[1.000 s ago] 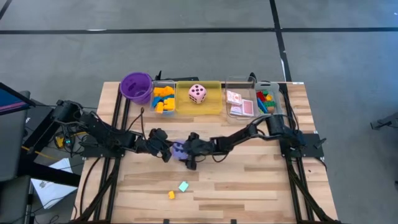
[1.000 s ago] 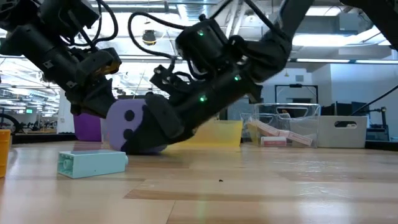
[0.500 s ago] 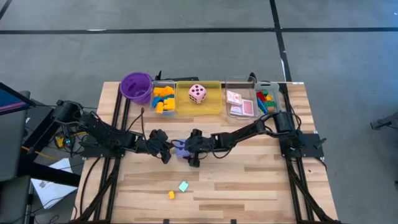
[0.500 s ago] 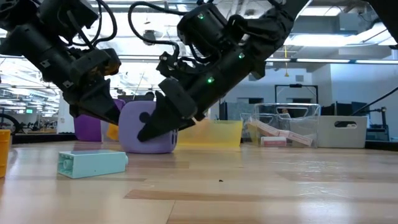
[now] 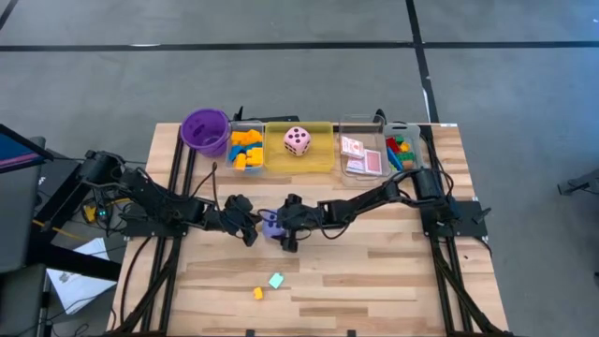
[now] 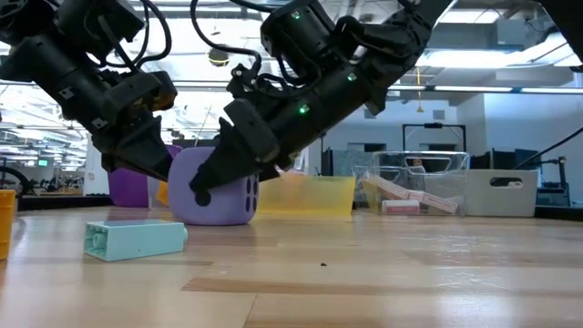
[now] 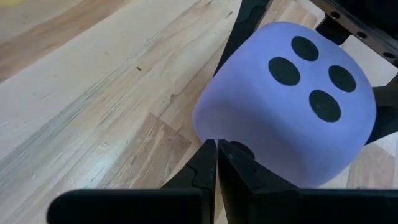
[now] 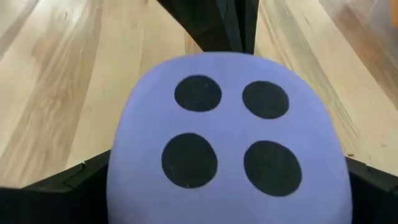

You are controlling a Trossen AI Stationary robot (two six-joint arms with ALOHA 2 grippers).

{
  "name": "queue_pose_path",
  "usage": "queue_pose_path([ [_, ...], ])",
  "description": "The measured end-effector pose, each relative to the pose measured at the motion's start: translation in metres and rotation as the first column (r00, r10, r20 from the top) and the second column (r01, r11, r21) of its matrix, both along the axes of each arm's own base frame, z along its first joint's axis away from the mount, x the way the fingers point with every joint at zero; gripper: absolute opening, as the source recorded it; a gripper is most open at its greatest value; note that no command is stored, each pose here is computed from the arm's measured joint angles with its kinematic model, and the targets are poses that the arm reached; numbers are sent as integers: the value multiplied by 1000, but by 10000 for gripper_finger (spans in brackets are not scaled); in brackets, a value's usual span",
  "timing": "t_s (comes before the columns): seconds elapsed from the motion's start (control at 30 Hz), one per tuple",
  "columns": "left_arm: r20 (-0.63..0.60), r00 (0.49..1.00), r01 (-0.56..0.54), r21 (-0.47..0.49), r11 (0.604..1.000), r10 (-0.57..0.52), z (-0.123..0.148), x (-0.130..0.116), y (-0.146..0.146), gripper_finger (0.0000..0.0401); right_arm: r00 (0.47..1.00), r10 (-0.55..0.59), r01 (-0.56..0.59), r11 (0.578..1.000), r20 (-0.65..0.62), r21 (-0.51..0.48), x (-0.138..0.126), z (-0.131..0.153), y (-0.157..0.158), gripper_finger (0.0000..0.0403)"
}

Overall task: Pick & Place Toys
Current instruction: Put the violet dice into the yellow transparent bin

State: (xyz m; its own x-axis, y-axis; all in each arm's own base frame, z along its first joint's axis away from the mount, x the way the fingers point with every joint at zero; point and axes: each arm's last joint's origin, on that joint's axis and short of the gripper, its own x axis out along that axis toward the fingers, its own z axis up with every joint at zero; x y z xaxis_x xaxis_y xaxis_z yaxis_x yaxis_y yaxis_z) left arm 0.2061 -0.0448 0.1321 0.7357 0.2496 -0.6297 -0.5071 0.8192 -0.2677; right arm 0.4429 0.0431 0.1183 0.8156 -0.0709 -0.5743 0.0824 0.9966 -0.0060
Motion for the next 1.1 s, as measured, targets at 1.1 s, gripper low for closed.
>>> queue_pose_path([
  [1.1,-7,1000,27,-30,999,-27,0,0,-1,8,998,-17,17,1000,52,-1,3,7,-11,400],
])
